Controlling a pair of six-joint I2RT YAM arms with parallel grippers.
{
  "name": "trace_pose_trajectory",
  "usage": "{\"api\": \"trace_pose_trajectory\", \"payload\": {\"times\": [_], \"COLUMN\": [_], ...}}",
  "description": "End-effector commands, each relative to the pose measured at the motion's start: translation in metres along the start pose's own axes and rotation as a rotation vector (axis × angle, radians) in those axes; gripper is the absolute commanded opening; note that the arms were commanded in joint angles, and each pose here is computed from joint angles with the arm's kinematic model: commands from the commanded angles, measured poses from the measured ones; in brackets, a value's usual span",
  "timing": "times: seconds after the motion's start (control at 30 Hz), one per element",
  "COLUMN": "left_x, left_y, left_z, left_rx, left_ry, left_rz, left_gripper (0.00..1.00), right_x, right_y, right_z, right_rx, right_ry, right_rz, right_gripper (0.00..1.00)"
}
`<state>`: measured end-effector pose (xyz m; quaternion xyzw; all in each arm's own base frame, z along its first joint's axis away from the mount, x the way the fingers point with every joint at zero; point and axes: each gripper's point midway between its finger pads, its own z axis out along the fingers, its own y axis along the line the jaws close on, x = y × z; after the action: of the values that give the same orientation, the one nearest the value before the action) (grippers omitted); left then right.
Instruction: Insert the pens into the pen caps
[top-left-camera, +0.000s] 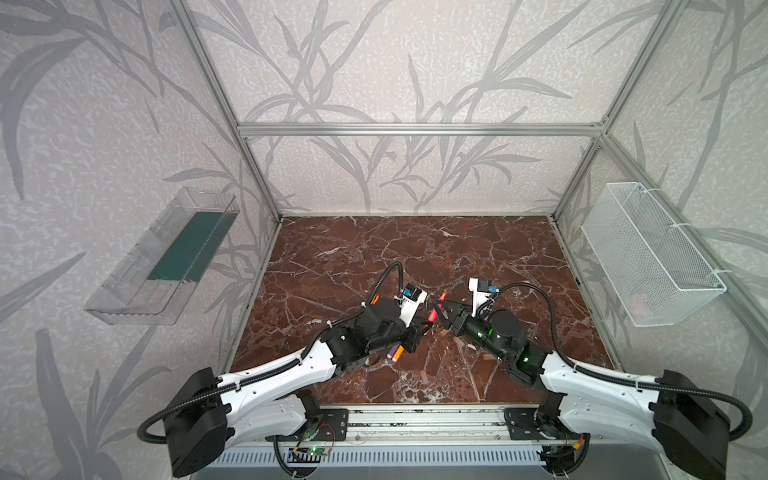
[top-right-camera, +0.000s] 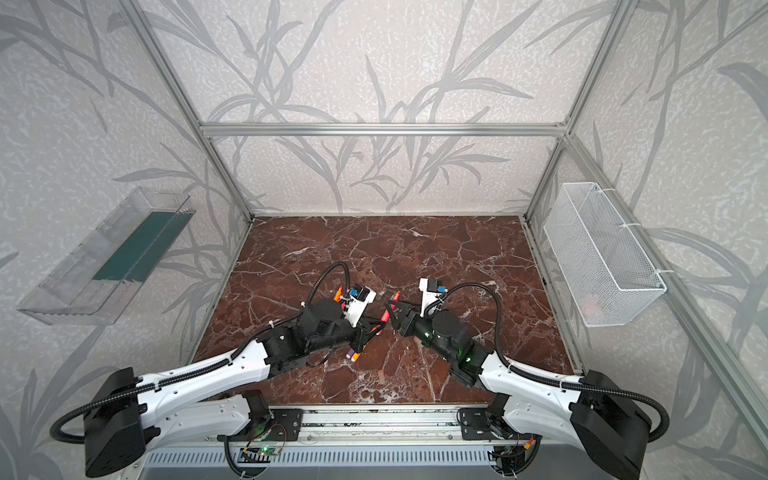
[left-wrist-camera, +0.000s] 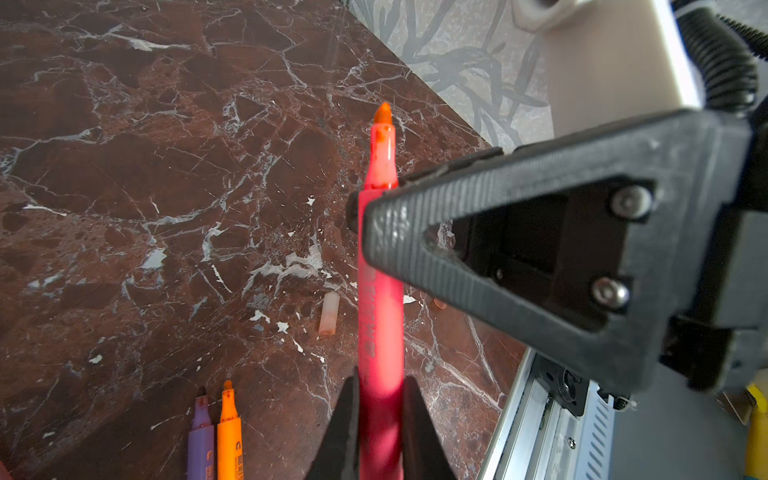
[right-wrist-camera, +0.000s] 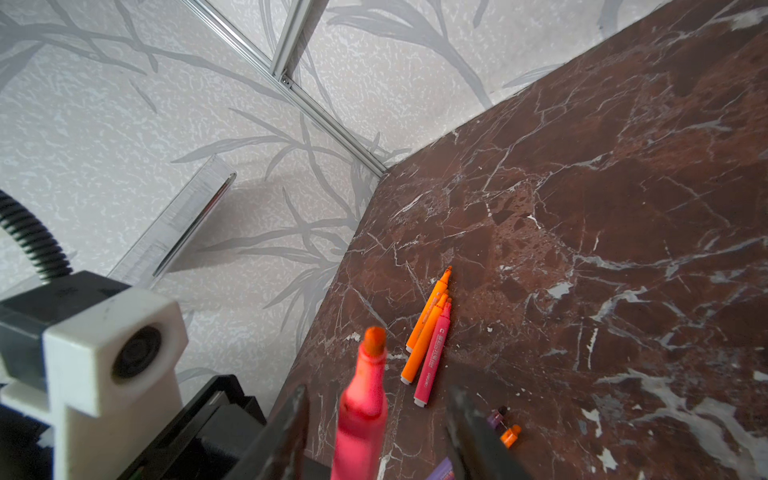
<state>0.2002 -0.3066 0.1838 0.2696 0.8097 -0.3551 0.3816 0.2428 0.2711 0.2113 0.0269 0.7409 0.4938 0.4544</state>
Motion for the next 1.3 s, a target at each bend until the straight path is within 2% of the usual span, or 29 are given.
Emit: {"api": "trace_pose_trajectory", "payload": {"times": [0.0, 0.07, 0.23, 0.37, 0.43, 0.57, 0.67, 0.9, 1.27], "left_x": [-0.001, -0.001, -0.001, -0.002, -0.002, -0.004, -0.007, -0.011, -0.01], "left_y": [-0.006, -0.007, -0.006, -0.007, -0.005, -0.003, -0.001, 0.002, 0.006], "left_z": [0.0, 0.001, 0.002, 0.001, 0.0, -0.004, -0.007, -0.008, -0.006], "left_rx": [0.035, 0.04, 0.034, 0.04, 0.033, 0.022, 0.011, -0.009, -0.02], "left_ry": [-0.009, -0.005, -0.004, -0.013, -0.021, -0.051, -0.074, -0.097, -0.106], "left_rz": [0.023, 0.023, 0.026, 0.031, 0.035, 0.04, 0.042, 0.041, 0.043], "left_gripper": [0.09, 0.09, 0.09, 0.1, 0.16, 0.36, 0.42, 0.43, 0.33], "right_x": [-0.011, -0.01, -0.008, -0.005, -0.004, -0.001, 0.004, 0.011, 0.023], "right_y": [0.014, 0.015, 0.017, 0.018, 0.017, 0.023, 0.03, 0.046, 0.057], "right_z": [0.006, 0.009, 0.014, 0.017, 0.017, 0.017, 0.016, 0.018, 0.022], "right_rx": [-0.028, -0.033, -0.035, -0.035, -0.031, -0.041, -0.052, -0.102, -0.144], "right_ry": [-0.036, -0.03, -0.014, -0.004, 0.0, 0.001, -0.002, -0.013, -0.008], "right_rz": [0.015, 0.02, 0.033, 0.04, 0.042, 0.04, 0.033, 0.05, 0.077], "right_gripper": [0.49, 0.48, 0.32, 0.16, 0.09, 0.02, 0.0, 0.0, 0.0]}}
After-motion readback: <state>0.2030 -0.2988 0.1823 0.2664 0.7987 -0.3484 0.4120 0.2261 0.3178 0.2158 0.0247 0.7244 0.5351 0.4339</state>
